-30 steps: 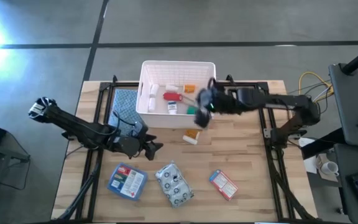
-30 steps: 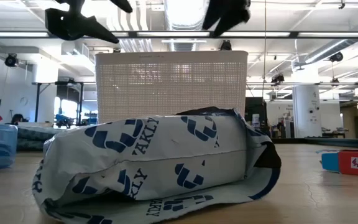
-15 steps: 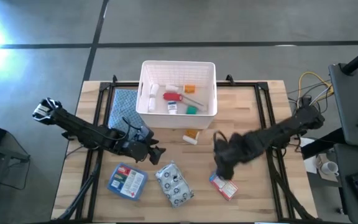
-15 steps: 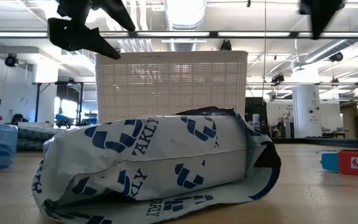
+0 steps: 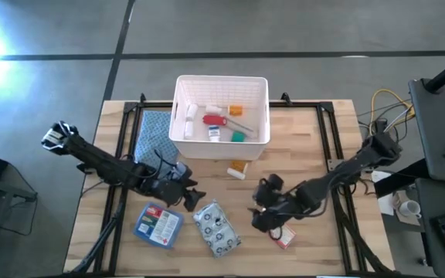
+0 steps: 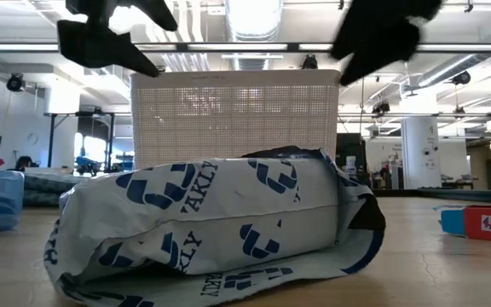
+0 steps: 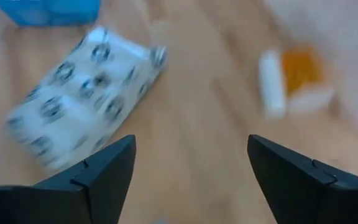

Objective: Pick & place medical supplies in basket/bin
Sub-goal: Put the white rolled gauze in the white bin

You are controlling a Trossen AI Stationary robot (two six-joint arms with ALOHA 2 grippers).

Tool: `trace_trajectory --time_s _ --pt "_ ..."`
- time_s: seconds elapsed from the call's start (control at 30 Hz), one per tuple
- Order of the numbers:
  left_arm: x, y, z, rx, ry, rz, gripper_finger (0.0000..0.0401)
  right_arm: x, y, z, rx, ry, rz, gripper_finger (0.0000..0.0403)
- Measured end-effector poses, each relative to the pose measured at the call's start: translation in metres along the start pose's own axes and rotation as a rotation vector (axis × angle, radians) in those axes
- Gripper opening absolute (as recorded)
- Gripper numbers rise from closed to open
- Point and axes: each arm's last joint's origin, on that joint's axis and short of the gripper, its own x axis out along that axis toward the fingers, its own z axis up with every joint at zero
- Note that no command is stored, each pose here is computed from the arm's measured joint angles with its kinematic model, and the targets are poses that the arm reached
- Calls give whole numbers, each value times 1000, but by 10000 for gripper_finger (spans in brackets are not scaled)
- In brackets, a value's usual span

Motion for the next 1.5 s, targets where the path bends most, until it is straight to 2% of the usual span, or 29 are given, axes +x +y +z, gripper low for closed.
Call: trace_trajectory --time_s 0.1,0.2,0.3,0.5,0.73,0.83,1.07,1.3,1.4,1.5 --pt "-3 -4 -6 17 13 -22 274 18 -7 -1 -87 -26 -89 295" --pt "-7 -8 -13 36 29 -42 274 35 -20 0 31 40 -108 295" --pt "-8 -8 -18 53 22 -38 274 55 -33 0 82 134 -55 295" --pt "-4 0 -26 62 -2 4 274 84 -49 0 -48 125 -42 288" --pt "6 19 -39 11 0 73 274 92 -59 11 -85 99 -24 263" --pt "11 30 -47 -24 -9 101 274 105 -66 9 -59 93 1 250" --pt "19 47 -59 -112 -4 130 274 125 -75 7 -42 108 -60 231" --pt "22 52 -63 -132 -6 132 274 147 -79 8 -57 119 -119 228" --pt "22 53 -64 -133 -6 131 274 146 -77 11 -38 130 -107 225" --pt "22 52 -63 -136 -7 127 274 141 -72 24 -46 71 -96 224"
